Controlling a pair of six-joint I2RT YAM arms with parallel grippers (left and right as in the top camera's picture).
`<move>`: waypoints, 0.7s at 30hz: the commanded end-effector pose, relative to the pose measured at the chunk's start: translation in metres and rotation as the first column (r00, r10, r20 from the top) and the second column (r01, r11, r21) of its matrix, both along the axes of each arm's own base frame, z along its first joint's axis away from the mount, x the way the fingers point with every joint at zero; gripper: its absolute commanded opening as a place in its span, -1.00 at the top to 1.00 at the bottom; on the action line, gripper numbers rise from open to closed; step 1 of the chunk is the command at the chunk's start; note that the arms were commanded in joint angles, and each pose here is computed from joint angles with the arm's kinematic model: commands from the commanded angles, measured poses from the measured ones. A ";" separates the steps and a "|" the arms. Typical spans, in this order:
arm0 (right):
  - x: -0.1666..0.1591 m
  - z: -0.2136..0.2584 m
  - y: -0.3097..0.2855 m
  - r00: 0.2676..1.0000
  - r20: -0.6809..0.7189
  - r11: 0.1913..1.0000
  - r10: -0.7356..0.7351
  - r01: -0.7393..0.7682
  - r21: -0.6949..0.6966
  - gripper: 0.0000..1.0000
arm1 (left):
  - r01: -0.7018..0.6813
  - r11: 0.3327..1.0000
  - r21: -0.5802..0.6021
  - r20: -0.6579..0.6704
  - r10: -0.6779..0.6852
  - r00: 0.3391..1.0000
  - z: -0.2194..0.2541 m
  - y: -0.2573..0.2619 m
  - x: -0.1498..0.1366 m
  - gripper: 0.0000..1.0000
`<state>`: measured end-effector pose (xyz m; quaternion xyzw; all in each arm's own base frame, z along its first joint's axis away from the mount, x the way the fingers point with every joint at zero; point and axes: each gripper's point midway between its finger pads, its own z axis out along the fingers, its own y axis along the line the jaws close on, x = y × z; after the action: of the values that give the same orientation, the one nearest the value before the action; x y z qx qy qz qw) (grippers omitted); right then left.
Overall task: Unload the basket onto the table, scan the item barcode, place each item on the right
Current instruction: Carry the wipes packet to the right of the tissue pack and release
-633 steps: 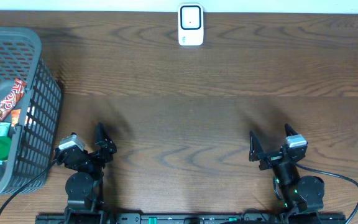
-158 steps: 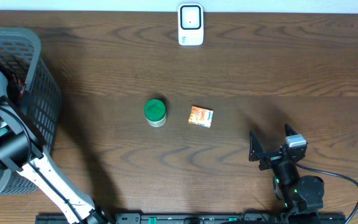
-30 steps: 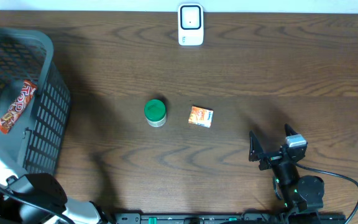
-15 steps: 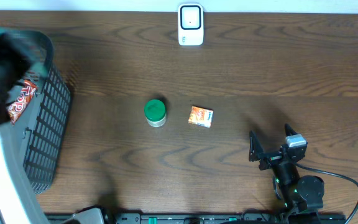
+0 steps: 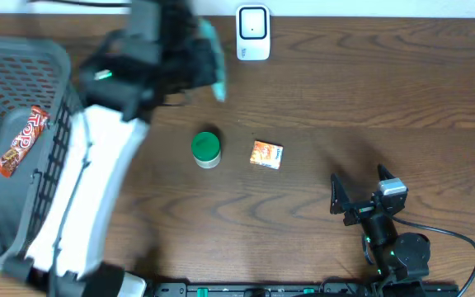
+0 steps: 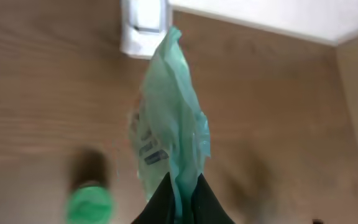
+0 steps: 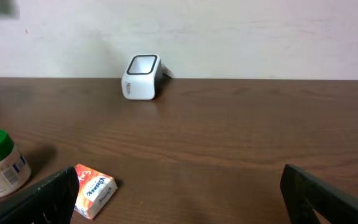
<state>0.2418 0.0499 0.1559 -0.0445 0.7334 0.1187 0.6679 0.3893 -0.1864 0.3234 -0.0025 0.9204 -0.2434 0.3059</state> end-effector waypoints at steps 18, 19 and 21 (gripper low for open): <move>0.000 0.000 0.001 1.000 -0.002 1.000 0.001 -0.001 0.012 -0.99 | 0.528 0.697 -0.486 -0.343 -0.707 0.618 -0.229 -0.217 -0.050 0.86; 0.000 0.000 0.001 1.000 -0.002 1.000 0.001 -0.001 0.012 -0.99 | 0.520 0.702 -0.487 -0.367 -0.705 0.607 -0.243 -0.219 -0.052 0.86; 0.000 0.000 0.001 1.000 -0.003 1.000 0.001 -0.001 0.012 -0.98 | 0.513 0.706 -0.488 -0.392 -0.702 0.594 -0.258 -0.220 -0.055 0.86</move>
<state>0.2418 0.0499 0.1559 -0.0445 0.7334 0.1187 0.6679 0.3438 -0.4017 0.0857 0.1909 0.8640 -0.4627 -0.0543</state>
